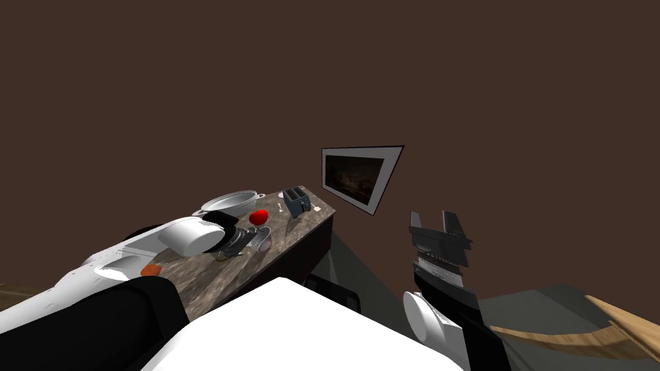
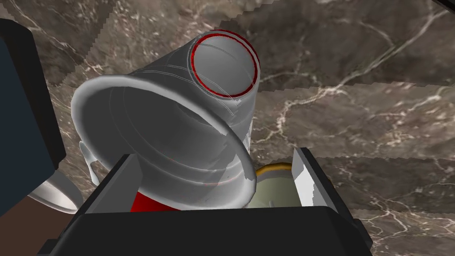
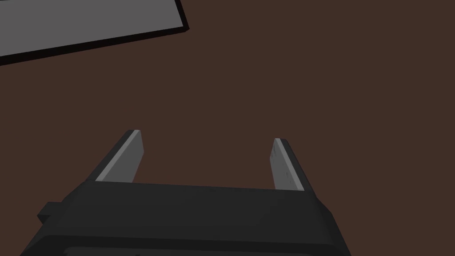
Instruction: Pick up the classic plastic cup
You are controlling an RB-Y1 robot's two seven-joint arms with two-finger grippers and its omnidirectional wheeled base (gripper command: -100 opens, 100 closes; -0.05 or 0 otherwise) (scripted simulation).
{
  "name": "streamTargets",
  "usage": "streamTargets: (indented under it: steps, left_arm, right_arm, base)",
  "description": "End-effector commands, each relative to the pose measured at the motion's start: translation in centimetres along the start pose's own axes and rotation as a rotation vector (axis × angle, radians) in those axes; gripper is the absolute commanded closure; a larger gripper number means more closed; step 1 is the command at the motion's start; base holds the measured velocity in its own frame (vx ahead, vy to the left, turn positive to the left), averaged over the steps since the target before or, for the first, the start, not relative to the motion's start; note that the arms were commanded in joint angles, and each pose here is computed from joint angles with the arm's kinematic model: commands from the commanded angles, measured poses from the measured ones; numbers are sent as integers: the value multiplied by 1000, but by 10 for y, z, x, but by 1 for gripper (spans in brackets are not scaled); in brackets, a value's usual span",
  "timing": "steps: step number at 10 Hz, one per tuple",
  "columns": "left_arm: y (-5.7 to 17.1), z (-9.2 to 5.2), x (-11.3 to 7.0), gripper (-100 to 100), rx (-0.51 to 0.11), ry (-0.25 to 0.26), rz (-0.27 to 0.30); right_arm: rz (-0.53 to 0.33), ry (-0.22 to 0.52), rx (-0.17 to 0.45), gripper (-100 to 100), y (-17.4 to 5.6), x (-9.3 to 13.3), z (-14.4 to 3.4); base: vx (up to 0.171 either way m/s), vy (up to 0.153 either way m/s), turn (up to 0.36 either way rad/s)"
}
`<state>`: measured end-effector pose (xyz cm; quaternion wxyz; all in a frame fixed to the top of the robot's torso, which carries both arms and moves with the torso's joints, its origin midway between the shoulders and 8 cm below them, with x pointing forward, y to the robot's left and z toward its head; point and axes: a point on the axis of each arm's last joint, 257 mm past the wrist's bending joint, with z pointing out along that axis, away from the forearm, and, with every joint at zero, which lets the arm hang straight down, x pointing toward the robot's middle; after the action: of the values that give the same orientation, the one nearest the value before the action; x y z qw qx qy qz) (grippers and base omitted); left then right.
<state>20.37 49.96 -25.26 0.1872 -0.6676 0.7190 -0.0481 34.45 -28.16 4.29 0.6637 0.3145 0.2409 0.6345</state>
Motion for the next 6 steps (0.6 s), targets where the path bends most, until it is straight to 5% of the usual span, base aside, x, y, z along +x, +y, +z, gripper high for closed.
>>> streamTargets:
  steps: [1,2,6]
  left_arm:
    - [0,0,0,-100,0,0,0]
    - [0,1,0,100,1,0,0]
    - [0,1,0,100,0,0,-1]
  right_arm:
    - [0,0,0,0,0,0,0]
    - [0,0,0,0,0,0,0]
    - [0,0,0,0,0,0,0]
  base:
    - [0,0,0]
    - [0,0,0]
    - [0,0,0]
